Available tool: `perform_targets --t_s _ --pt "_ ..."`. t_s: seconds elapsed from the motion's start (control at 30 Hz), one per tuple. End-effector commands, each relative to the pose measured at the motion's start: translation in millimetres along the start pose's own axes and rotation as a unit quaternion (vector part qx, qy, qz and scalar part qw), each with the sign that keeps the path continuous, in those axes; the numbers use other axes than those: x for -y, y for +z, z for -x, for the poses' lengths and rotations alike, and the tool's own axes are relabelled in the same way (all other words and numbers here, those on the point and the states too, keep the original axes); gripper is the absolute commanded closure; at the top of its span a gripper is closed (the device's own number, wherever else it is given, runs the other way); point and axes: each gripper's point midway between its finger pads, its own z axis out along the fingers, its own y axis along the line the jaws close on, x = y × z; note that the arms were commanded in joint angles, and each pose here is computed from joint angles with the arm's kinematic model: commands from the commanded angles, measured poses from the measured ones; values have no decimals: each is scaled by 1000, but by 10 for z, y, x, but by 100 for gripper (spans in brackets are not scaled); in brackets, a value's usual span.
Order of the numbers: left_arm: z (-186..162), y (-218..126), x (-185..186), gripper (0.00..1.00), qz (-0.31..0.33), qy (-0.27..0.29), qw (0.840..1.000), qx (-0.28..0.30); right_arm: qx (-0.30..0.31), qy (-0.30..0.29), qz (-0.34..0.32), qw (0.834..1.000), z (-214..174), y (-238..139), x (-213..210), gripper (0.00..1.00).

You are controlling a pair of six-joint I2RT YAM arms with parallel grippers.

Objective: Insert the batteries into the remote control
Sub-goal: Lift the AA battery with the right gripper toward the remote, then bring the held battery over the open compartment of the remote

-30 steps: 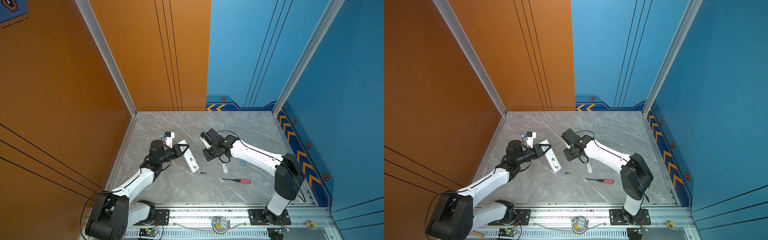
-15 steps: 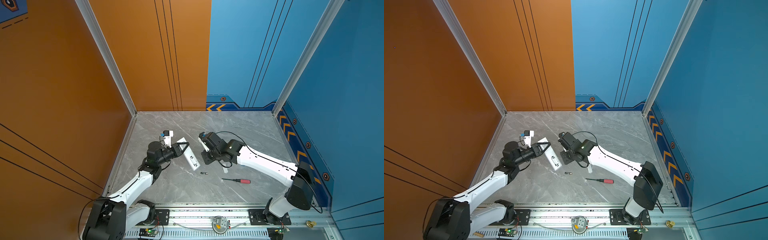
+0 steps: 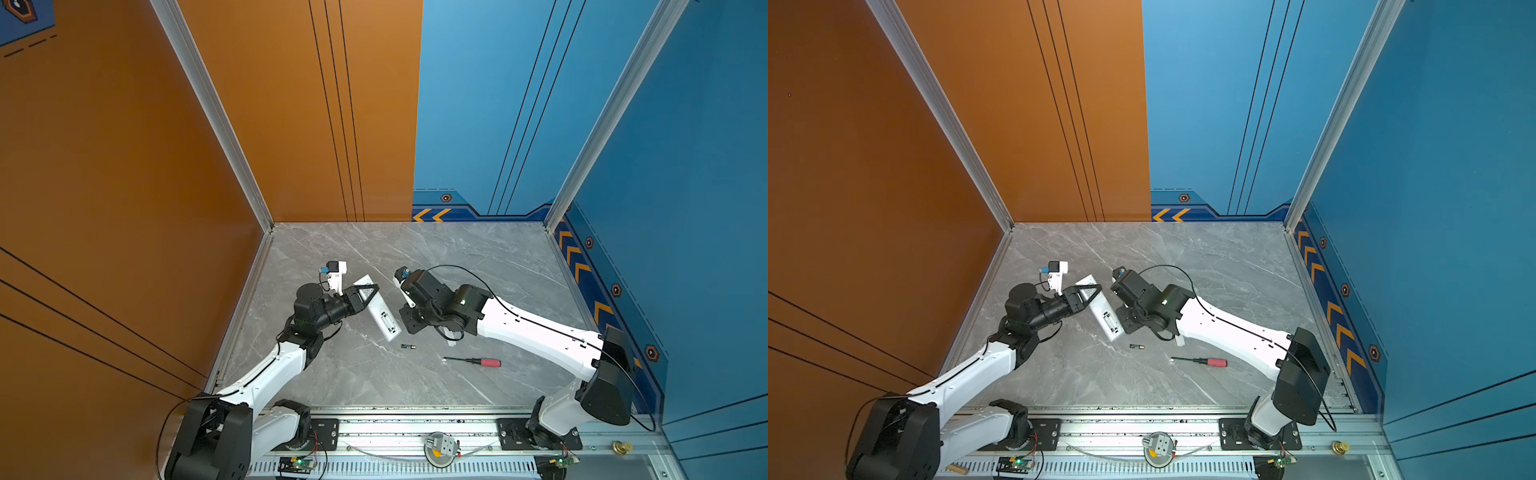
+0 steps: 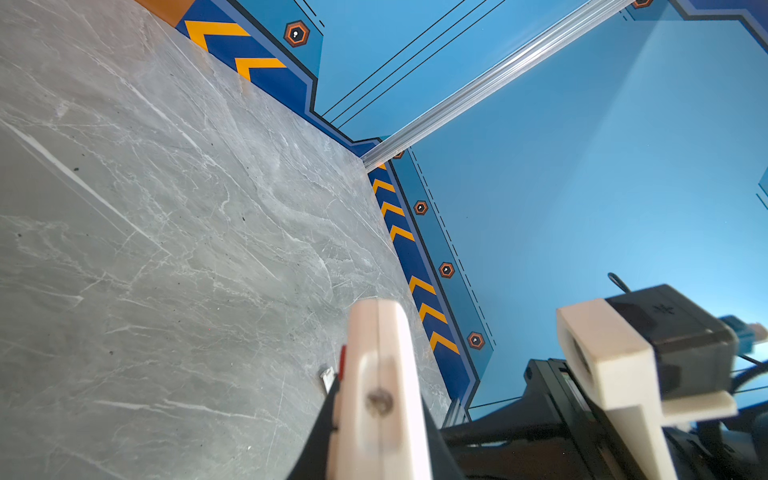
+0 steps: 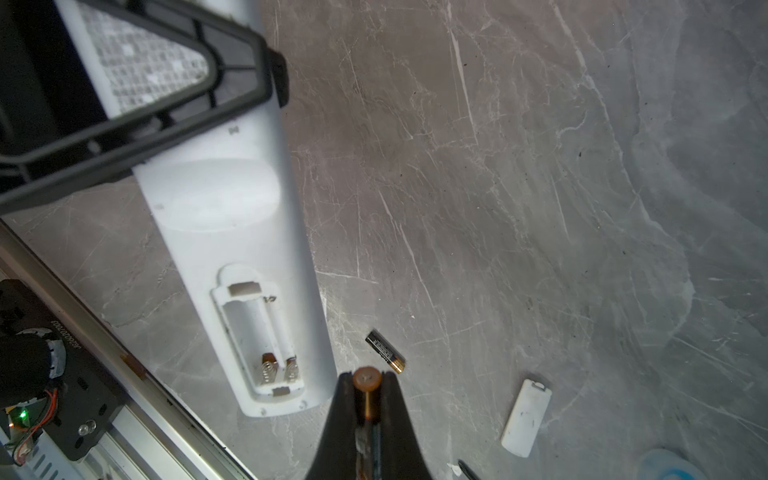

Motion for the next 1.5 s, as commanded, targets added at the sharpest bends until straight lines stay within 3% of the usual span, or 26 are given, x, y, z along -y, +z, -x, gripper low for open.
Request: perform_targets --t_s 0.0,0.63,1.47 --pt "41 -15 98 100 -17 13 1000 11 34 5 1 999 169 -172 -36 100" --pt "91 -45 196 100 -40 23 999 19 97 -19 24 995 361 -340 -192 100" --pt "145 -99 485 100 -93 42 994 29 205 -74 78 973 507 -592 -516 100"
